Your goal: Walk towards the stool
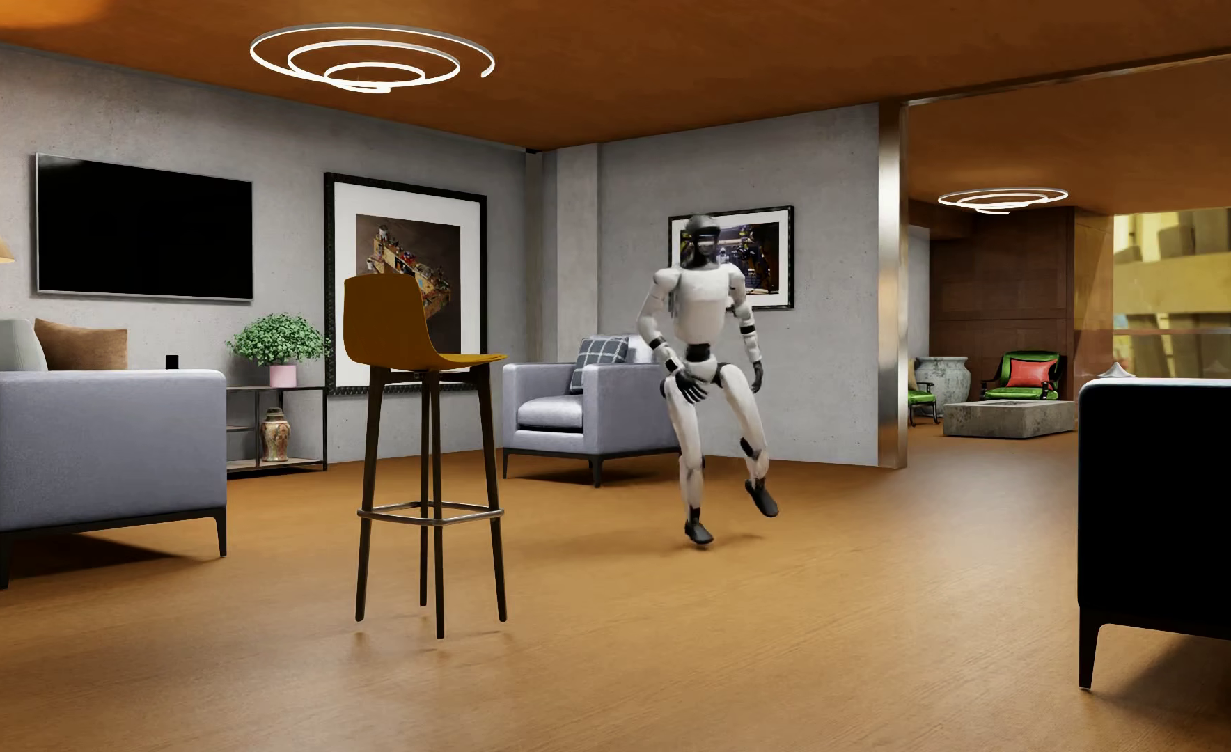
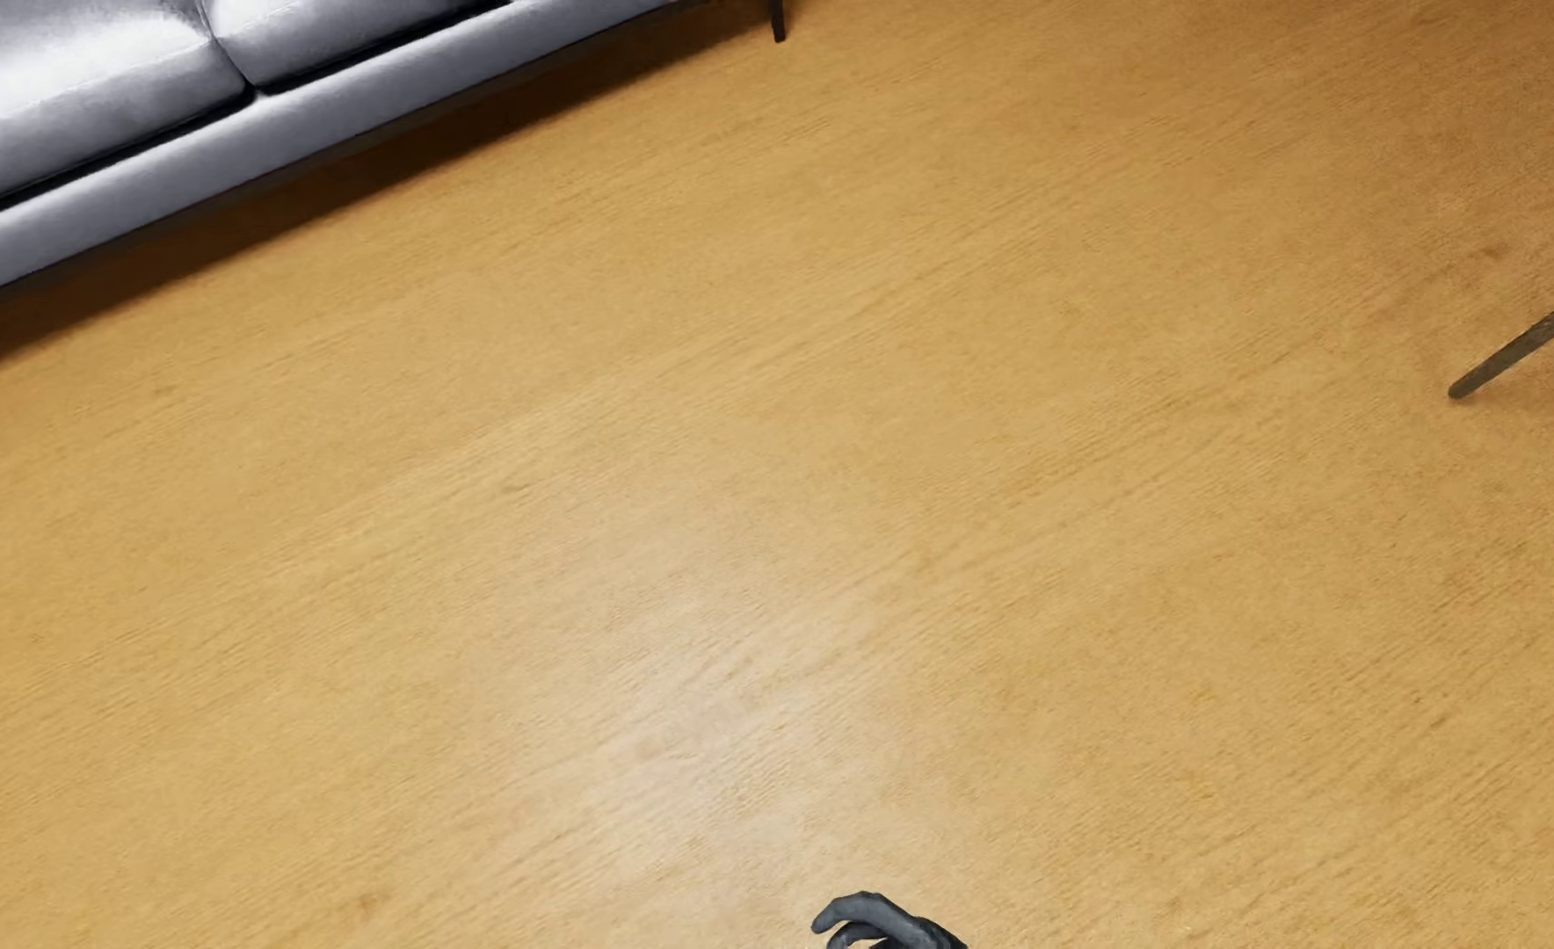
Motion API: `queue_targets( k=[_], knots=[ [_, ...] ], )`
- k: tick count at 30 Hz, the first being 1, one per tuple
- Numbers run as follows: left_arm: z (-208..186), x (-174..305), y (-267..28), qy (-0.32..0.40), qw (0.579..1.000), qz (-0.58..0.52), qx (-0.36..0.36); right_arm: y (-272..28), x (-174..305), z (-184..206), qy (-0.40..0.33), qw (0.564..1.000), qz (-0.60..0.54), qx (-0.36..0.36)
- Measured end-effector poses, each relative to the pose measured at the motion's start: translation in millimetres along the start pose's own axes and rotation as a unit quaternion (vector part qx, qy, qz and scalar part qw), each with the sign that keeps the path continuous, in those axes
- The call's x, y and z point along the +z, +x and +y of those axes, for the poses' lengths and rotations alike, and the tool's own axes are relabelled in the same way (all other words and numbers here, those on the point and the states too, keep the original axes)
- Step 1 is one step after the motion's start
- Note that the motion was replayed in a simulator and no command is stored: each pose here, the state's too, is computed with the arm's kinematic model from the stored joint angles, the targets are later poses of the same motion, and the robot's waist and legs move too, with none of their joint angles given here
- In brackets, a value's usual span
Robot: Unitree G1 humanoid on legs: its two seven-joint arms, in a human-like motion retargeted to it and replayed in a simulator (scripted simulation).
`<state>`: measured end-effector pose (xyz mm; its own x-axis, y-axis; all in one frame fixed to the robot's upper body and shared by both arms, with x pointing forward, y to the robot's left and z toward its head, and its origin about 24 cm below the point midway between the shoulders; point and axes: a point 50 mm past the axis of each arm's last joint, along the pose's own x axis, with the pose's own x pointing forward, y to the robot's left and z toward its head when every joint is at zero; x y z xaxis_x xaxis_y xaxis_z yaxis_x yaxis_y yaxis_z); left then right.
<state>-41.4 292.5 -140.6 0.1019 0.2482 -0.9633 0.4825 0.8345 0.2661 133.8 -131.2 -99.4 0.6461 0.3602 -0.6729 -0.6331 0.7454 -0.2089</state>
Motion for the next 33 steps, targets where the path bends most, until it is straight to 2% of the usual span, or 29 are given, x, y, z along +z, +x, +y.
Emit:
queue_targets(
  k=[3, 6, 9, 12, 14, 16, 18, 23, 25, 28, 33],
  knots=[
    [-20.0, -16.8, -4.3, -0.034, 0.999, 0.023, -0.016, 3.7, 3.5, -29.8, -0.019, 0.999, 0.0, -0.035],
    [-18.8, 13.1, 4.6, -0.026, 0.999, -0.009, -0.018, 7.1, -0.6, -65.9, -0.013, 0.996, 0.02, -0.091],
    [29.4, 78.1, 0.6, -0.059, 0.988, -0.136, 0.047, -1.5, -9.0, -77.8, -0.003, 0.993, 0.031, -0.116],
    [91.2, 138.4, -24.2, -0.103, 0.951, -0.26, 0.132, -10.9, -24.5, -75.5, 0.0, 0.992, 0.055, -0.116],
    [121.7, 166.1, -42.4, -0.131, 0.923, -0.317, 0.174, -12.6, -36.7, -69.7, 0.001, 0.991, 0.081, -0.107],
    [127.2, 173.0, -46.2, -0.145, 0.915, -0.33, 0.181, -11.2, -47.2, -56.8, 0.004, 0.991, 0.104, -0.087],
    [117.5, 167.9, -40.1, -0.141, 0.923, -0.316, 0.168, -12.1, -57.0, -40.6, 0.016, 0.99, 0.123, -0.07],
    [49.1, 116.0, 3.8, -0.067, 0.981, -0.167, 0.067, -37.0, -103.3, 13.6, 0.097, 0.971, 0.217, -0.042],
    [34.2, 99.7, 8.6, -0.052, 0.989, -0.133, 0.047, -46.8, -115.5, 28.7, 0.086, 0.965, 0.246, -0.014],
    [18.0, 92.5, 8.0, -0.044, 0.99, -0.13, 0.027, -58.2, -127.7, 29.3, 0.07, 0.96, 0.271, -0.004],
    [-6.4, 87.8, 6.6, -0.026, 0.991, -0.131, -0.005, -72.9, -139.5, 6.6, 0.093, 0.951, 0.288, -0.057]
  ],
)
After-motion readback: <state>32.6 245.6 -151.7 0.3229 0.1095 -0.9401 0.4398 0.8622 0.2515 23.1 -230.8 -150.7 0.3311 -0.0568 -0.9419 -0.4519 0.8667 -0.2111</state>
